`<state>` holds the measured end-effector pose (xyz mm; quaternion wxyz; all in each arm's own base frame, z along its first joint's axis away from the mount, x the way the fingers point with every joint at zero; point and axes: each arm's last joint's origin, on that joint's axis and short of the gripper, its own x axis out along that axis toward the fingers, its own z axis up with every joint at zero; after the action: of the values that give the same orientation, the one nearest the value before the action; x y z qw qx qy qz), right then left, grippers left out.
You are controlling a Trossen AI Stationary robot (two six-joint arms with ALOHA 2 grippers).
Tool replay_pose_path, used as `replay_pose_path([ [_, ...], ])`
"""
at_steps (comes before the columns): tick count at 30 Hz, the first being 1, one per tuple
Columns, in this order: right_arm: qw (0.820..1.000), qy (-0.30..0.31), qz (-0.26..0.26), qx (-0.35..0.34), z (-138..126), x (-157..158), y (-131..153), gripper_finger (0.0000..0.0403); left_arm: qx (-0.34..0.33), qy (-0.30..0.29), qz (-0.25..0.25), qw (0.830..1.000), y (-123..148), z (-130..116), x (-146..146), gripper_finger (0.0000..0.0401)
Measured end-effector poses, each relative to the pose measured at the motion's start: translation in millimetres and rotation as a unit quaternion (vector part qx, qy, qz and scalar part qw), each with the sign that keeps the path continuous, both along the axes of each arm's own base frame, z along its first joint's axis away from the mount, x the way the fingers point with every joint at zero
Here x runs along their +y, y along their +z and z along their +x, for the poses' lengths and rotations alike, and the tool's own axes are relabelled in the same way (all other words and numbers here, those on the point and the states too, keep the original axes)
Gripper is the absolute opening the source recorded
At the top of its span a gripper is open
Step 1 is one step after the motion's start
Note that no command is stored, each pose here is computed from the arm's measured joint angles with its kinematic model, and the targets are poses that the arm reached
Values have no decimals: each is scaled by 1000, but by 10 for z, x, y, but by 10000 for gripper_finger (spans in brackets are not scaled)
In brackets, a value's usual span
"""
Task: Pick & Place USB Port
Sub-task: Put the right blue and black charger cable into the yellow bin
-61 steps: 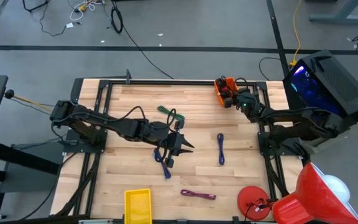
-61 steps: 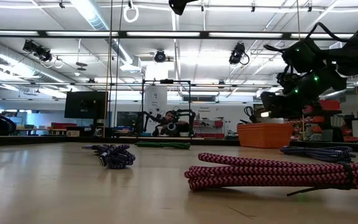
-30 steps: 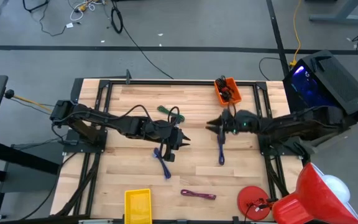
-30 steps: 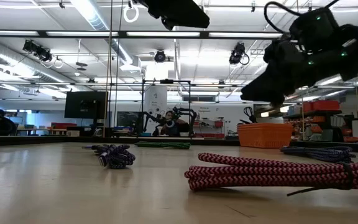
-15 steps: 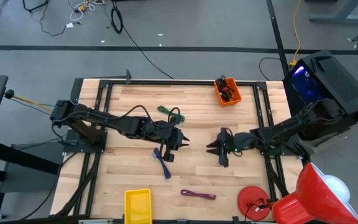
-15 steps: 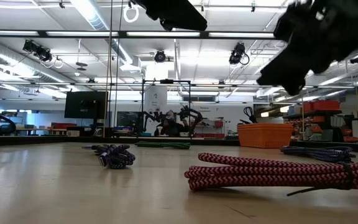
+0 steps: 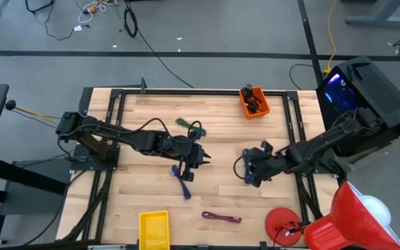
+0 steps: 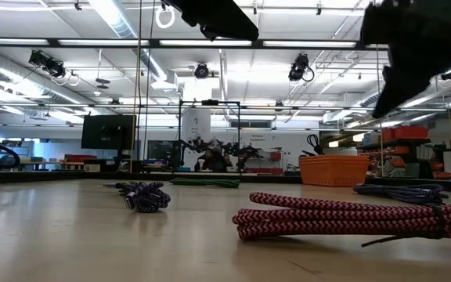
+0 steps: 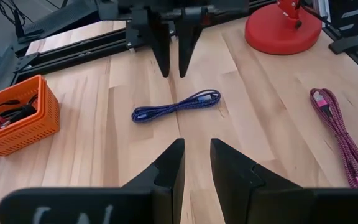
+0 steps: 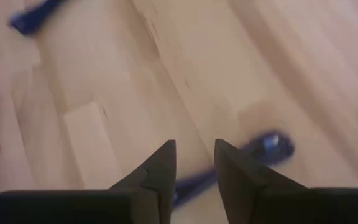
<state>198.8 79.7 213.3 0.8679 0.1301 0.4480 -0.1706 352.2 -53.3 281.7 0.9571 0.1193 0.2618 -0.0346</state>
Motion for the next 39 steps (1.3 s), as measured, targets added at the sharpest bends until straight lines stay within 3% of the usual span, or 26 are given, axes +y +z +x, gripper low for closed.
replay_pose_path([
  [7, 996, -58, 36, 62, -70, -14, -315, 114, 0, 0, 0, 1000, 0, 0, 0, 83],
  [20, 992, -94, 79, 34, -4, 21, -653, 114, 0, 0, 0, 1000, 0, 0, 1, 83],
  [39, 993, -73, 83, 27, 52, 24, -712, 114, 0, 0, 1, 1000, 0, 0, 4, 83],
])
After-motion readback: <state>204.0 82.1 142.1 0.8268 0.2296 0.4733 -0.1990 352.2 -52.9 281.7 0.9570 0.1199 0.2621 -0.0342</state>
